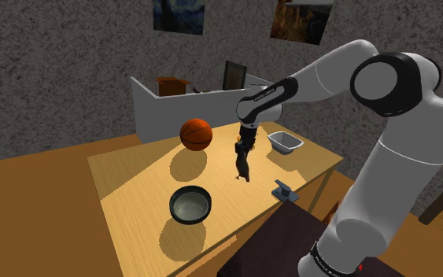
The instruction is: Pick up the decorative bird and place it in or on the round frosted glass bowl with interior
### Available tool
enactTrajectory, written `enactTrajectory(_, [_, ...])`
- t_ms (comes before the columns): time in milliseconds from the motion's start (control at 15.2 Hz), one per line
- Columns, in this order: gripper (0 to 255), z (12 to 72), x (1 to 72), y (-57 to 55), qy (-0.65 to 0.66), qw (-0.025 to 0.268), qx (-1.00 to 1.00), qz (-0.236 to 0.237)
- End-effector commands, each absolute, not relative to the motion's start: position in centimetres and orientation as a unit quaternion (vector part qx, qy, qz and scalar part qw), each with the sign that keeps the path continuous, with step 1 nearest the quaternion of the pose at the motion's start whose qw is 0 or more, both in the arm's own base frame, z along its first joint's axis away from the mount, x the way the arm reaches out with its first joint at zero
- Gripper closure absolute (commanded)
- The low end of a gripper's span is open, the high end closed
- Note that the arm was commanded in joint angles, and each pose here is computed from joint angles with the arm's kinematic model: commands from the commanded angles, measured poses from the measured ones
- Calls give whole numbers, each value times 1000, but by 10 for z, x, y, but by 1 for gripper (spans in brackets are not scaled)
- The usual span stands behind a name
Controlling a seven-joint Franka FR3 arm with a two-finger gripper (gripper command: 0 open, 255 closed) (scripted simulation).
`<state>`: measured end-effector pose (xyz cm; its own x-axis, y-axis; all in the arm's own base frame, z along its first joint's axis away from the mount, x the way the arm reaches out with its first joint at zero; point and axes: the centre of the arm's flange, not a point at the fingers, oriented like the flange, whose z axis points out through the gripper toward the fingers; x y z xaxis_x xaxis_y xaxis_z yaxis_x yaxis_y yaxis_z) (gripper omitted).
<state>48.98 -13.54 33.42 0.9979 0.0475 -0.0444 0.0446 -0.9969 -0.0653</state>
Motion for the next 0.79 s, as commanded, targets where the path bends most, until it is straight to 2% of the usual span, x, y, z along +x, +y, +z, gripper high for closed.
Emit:
enactTrajectory(0, [255, 339, 499, -111, -22, 32, -999, 23])
enactTrajectory(726, [255, 359, 550, 24, -22, 32, -999, 23])
